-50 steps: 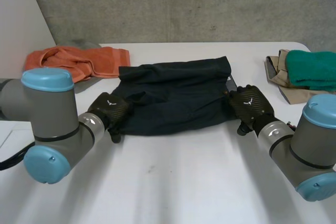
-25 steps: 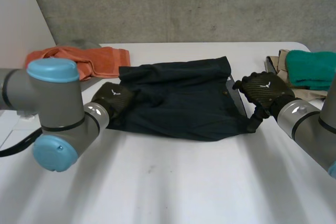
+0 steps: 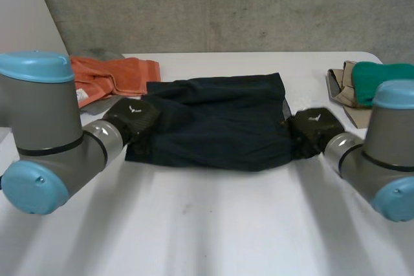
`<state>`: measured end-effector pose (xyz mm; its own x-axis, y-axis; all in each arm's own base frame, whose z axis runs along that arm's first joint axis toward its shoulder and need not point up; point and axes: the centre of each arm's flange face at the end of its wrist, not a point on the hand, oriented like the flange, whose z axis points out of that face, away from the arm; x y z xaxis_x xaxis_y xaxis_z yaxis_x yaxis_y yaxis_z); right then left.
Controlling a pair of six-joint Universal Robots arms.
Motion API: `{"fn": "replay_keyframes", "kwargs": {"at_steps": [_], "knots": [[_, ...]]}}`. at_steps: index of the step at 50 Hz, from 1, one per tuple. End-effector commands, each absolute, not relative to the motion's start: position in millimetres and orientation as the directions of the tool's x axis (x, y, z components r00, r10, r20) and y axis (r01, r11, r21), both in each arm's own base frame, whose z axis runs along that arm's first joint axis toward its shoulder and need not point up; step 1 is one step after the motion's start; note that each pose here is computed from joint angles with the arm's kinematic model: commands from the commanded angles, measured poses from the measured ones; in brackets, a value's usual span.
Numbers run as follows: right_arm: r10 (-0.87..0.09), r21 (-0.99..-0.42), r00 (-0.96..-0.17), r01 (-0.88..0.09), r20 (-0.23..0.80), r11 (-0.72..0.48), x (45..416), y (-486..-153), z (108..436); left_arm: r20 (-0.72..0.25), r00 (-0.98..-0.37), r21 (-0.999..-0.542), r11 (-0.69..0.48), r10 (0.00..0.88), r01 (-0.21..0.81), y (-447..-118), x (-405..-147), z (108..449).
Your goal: Fold the laundry.
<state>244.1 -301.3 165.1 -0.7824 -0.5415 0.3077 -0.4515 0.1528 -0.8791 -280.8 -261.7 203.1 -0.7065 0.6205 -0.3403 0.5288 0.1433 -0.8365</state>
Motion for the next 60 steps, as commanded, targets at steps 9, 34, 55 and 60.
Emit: {"fn": "replay_keyframes", "kwargs": {"at_steps": [9,34,55,60], "knots": [[-0.748,-0.634,-0.445,-0.772,0.492,0.043,206.5,-189.0,250.2,-0.21,-0.489,-0.69,0.226,0.847,0.687,-145.2,-245.4,255.6],[-0.343,-0.841,-0.769,-0.509,0.539,-0.182,263.9,-344.0,292.6,-0.566,-0.696,-0.824,-0.305,0.441,0.477,-325.8,-295.1,348.9],[-0.116,-0.689,-0.943,-0.141,0.313,-0.711,309.5,-374.5,392.8,-0.195,-0.891,-0.809,-0.581,0.409,-0.09,-375.1,-295.4,418.0],[-0.161,-0.785,-0.919,-0.206,0.361,-0.584,309.0,-384.3,340.8,-0.22,-0.875,-0.884,-0.467,0.432,-0.008,-386.3,-298.5,358.4]]}}
